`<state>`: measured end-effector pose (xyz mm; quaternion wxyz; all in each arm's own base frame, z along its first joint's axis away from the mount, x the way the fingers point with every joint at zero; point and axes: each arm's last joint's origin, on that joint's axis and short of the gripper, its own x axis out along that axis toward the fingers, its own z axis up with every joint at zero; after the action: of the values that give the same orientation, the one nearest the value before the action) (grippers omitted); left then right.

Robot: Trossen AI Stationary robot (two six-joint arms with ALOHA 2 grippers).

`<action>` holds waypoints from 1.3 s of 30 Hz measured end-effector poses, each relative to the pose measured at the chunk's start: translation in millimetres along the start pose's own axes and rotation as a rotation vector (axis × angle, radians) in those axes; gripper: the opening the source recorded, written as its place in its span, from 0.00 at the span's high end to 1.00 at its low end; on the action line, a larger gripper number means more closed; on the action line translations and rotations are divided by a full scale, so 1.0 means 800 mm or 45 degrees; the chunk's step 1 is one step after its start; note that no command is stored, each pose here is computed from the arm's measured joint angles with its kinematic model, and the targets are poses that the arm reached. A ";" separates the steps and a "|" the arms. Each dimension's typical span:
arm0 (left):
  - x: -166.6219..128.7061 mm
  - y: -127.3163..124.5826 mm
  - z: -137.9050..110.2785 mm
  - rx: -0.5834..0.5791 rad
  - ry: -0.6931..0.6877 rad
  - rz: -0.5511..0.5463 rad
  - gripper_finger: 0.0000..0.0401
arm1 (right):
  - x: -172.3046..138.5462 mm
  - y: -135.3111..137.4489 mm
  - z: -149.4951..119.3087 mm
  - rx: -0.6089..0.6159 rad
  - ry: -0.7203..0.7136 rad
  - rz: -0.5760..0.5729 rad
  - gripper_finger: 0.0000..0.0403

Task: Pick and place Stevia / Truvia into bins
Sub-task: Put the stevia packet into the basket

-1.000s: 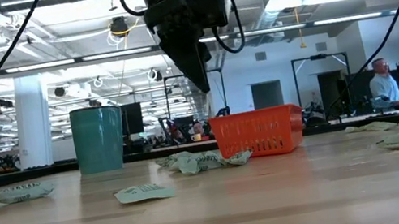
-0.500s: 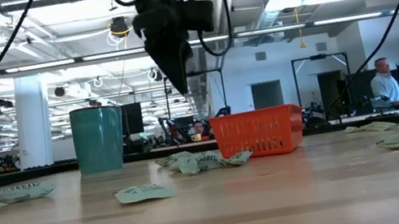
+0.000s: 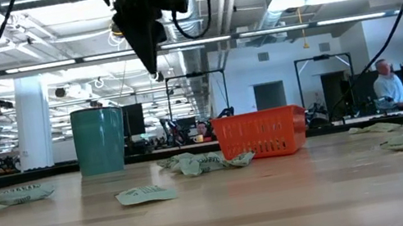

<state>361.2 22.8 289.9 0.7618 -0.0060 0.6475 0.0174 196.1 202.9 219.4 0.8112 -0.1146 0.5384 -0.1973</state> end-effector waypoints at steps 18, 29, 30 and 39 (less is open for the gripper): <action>0.047 -0.004 -0.044 -0.106 0.236 0.207 0.59 | 0.050 -0.158 0.125 0.007 -0.235 0.289 1.00; 0.065 -0.019 -0.091 -0.167 0.095 0.281 0.59 | 0.116 -0.195 0.140 0.001 -0.199 0.410 1.00; 0.065 -0.022 -0.096 -0.172 0.065 0.279 0.59 | 0.120 -0.196 0.145 0.015 -0.221 0.427 1.00; 0.086 -0.053 -0.130 -0.143 -0.133 0.109 0.59 | 0.149 -0.205 0.150 0.056 -0.166 0.438 0.82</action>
<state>271.3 -21.6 204.5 0.7916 -0.0203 0.6046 0.0865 314.4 -0.2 233.5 0.8685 -0.0156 0.4918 -0.0595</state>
